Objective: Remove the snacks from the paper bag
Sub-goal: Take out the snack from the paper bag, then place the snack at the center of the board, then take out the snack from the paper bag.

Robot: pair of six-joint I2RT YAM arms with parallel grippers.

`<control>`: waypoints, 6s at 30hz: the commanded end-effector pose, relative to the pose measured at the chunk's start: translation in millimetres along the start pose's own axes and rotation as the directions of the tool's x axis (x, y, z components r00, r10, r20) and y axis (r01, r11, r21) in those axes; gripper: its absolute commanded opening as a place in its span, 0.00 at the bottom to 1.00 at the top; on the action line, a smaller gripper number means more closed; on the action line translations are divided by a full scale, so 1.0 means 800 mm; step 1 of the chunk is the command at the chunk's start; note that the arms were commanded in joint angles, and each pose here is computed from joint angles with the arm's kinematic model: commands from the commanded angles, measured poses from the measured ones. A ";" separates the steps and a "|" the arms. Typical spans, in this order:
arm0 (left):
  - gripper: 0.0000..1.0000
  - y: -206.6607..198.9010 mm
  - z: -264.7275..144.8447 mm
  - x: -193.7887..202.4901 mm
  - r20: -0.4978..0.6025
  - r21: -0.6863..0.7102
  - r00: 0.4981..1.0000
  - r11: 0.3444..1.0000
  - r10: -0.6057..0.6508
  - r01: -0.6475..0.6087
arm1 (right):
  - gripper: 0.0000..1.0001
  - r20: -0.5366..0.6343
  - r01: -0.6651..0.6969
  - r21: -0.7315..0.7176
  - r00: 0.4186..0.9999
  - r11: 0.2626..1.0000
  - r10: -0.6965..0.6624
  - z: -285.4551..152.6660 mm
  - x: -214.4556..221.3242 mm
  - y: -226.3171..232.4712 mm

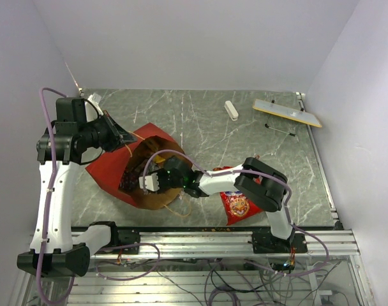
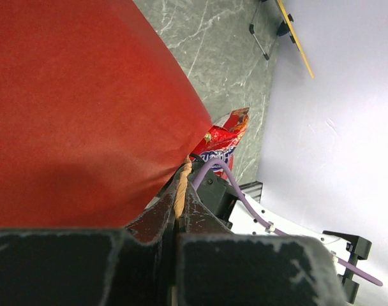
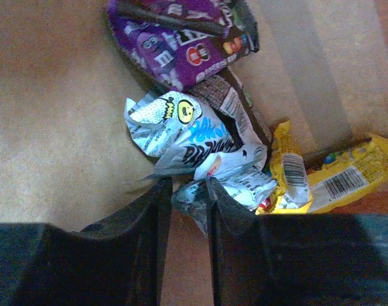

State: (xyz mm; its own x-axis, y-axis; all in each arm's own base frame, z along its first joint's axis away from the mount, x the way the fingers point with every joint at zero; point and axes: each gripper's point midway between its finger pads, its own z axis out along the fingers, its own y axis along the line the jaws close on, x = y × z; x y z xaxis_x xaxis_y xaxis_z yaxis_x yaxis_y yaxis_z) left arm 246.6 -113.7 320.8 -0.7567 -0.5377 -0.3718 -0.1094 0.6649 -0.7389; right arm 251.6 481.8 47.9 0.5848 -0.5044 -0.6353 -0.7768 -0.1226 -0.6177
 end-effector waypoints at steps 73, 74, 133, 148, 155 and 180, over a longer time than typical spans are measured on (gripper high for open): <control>0.07 -0.003 -0.021 0.018 0.029 0.023 0.999 1.000 0.021 -0.022 | 0.00 -0.013 -0.556 0.653 0.671 0.515 0.741 -0.342 0.281 -0.157; 0.07 -0.002 -0.020 0.019 0.026 0.024 0.999 0.999 0.021 -0.022 | 0.00 -0.014 -0.571 0.638 0.662 0.516 0.750 -0.337 0.283 -0.153; 0.07 0.017 -0.016 0.020 -0.032 -0.072 0.999 0.997 0.018 -0.020 | 0.48 -0.003 0.072 -0.013 0.997 0.997 -0.072 -0.009 -0.026 -0.020; 0.07 0.019 -0.013 0.018 -0.040 -0.078 0.999 0.996 0.037 -0.040 | 0.01 -0.024 -0.022 0.100 0.999 0.995 0.024 -0.006 -0.031 -0.049; 0.07 0.016 -0.014 0.013 -0.009 -0.070 0.999 0.996 0.047 -0.047 | 0.00 0.025 -0.070 0.096 0.997 0.993 0.068 -0.052 -0.066 -0.063; 0.07 0.033 -0.002 -0.011 0.007 -0.142 0.989 0.979 0.146 -0.144 | 0.00 -0.031 -0.201 0.583 0.963 0.787 0.269 -0.359 -0.038 -0.192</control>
State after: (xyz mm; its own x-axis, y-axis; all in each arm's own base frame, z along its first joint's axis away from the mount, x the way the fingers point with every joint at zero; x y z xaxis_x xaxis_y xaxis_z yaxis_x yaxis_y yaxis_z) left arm 242.1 -95.1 301.5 -0.7746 -0.4638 -0.4300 -0.1189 0.7745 -0.6212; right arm 260.6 312.6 303.6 0.4821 -0.4852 -0.7295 -0.6519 0.3576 -0.6687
